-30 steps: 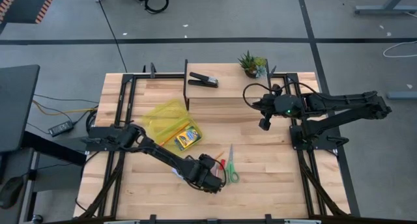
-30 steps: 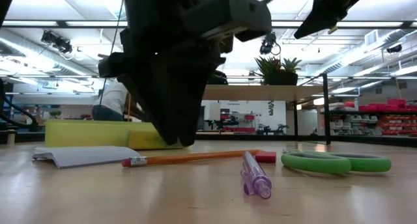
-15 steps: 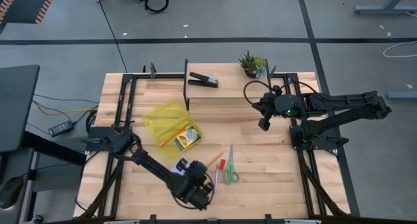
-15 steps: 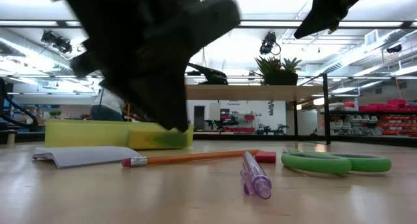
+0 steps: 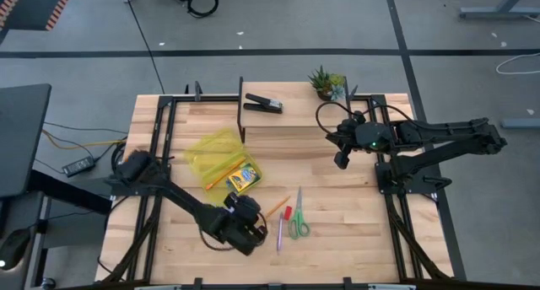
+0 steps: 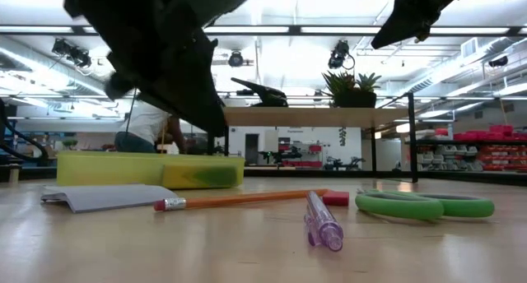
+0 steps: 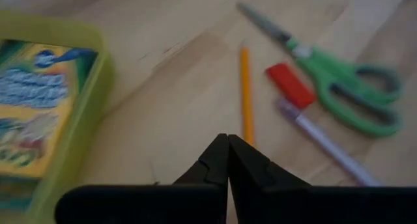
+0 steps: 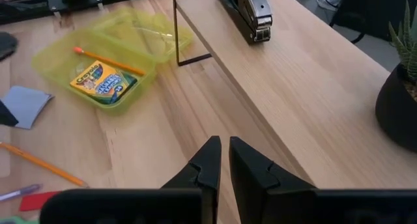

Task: Pack school essentials
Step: Put the orange pencil into the yellow supply box

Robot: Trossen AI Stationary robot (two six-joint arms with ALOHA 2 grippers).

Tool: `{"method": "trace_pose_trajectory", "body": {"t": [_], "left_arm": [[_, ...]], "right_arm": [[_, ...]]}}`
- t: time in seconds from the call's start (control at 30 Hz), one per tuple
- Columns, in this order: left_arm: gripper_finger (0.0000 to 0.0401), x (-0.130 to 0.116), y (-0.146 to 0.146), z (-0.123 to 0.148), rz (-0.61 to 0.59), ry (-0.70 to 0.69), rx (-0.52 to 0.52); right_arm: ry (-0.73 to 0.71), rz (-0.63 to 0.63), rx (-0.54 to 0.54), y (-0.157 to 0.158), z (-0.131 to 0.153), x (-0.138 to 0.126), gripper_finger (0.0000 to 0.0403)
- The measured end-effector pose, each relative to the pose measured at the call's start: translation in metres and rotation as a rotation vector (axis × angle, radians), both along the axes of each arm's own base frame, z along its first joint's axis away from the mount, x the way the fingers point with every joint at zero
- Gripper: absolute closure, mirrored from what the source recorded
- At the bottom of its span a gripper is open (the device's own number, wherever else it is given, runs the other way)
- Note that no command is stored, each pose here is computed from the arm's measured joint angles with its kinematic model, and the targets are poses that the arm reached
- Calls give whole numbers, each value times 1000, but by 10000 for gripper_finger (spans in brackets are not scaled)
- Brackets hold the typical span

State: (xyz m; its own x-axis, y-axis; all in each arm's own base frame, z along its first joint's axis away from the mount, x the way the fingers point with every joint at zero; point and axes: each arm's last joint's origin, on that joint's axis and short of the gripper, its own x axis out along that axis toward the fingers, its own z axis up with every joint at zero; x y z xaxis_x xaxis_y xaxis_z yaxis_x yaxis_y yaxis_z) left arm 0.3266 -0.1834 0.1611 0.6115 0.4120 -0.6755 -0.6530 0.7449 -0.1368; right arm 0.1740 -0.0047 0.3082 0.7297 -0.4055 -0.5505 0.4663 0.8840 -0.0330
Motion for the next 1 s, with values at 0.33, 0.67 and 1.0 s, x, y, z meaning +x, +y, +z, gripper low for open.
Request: {"method": "trace_pose_trajectory", "body": {"t": [0.33,0.67,1.0], "left_arm": [[371,5,29,-6,-103,-206,21],[231,8,32,0,-30,-253,136],[159,8,24,-23,27,-261,147]], "right_arm": [[-5,-7,8,0,0,0,364],[-3,-5,6,0,0,0,364],[-3,-7,8,0,0,0,364]]}}
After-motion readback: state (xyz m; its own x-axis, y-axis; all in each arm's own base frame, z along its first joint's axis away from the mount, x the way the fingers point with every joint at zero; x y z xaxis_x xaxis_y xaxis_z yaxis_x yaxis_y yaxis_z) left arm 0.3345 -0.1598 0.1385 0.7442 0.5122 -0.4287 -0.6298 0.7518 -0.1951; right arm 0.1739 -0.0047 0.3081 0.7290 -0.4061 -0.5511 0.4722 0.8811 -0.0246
